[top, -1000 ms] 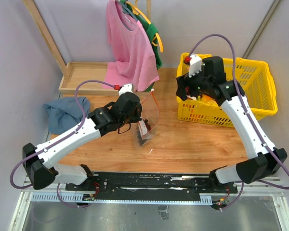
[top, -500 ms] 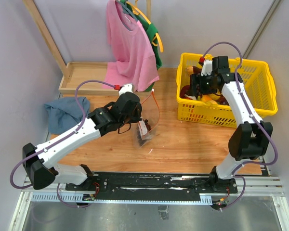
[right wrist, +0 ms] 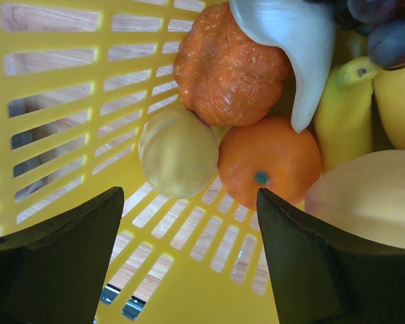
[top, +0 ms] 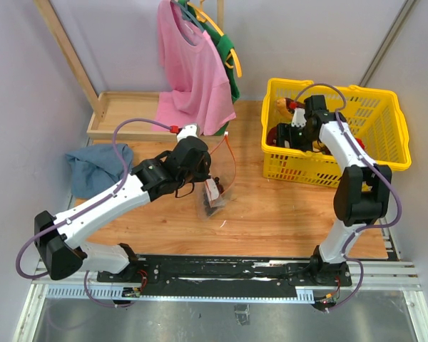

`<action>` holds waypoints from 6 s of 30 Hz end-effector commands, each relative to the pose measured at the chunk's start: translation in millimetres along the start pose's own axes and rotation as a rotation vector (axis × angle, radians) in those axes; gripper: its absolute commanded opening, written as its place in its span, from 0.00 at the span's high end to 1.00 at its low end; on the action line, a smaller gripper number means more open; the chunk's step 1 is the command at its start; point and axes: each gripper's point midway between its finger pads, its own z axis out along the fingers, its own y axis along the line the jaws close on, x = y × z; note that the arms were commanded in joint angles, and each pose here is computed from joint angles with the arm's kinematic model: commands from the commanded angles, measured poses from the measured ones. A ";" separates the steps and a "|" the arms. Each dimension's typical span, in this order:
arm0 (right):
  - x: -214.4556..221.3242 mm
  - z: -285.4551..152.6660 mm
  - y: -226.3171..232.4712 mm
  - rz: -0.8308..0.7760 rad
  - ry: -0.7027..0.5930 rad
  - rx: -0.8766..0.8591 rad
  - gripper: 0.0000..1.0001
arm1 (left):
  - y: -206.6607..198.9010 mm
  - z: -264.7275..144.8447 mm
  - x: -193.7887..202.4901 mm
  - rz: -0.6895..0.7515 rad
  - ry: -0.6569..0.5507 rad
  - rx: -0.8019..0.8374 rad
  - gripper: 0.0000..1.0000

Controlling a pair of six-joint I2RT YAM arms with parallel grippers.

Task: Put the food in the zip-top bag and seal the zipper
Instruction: Pick up the fake fruit from the bin, then place the fake fruit in the zipper food storage bag, then pick up the fake fruit from the bin.

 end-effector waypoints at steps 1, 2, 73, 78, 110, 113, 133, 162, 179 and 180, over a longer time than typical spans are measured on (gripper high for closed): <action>19.4 17.1 1.0 0.069 0.092 0.003 0.21 | -0.6 4.5 -0.3 0.002 -0.007 0.009 1.00; 21.3 20.8 1.7 0.073 0.103 -0.002 0.21 | -0.1 4.8 -0.2 0.001 -0.007 0.008 1.00; 6.7 7.1 2.5 -0.013 0.010 0.103 0.58 | 4.3 -0.7 -2.0 -0.010 -0.020 0.002 1.00; -5.4 -22.8 -1.6 -0.032 -0.080 0.183 0.61 | 2.2 -2.5 -3.2 -0.014 -0.021 0.011 1.00; -38.7 -145.2 85.5 -0.359 -0.535 0.325 0.67 | -7.3 -4.7 -4.8 -0.030 -0.015 0.053 1.00; -37.9 -149.8 106.5 -0.395 -0.561 0.218 0.67 | -6.2 -5.5 -5.9 -0.030 -0.019 0.049 1.00; 47.5 -117.4 275.6 -0.746 -0.477 -0.442 0.62 | -5.0 -8.0 -7.0 -0.034 -0.022 0.046 1.00; 5.0 -126.8 217.0 -0.690 -0.500 -0.032 0.08 | 0.9 -9.7 -2.6 -0.040 -0.026 0.045 1.00; -10.8 -122.0 27.2 -0.196 -0.264 0.380 0.04 | 2.5 -10.5 -2.3 -0.037 -0.032 0.047 1.00; -9.7 -117.6 22.8 -0.181 -0.246 0.371 0.04 | 2.6 -10.3 -1.8 -0.036 -0.030 0.046 1.00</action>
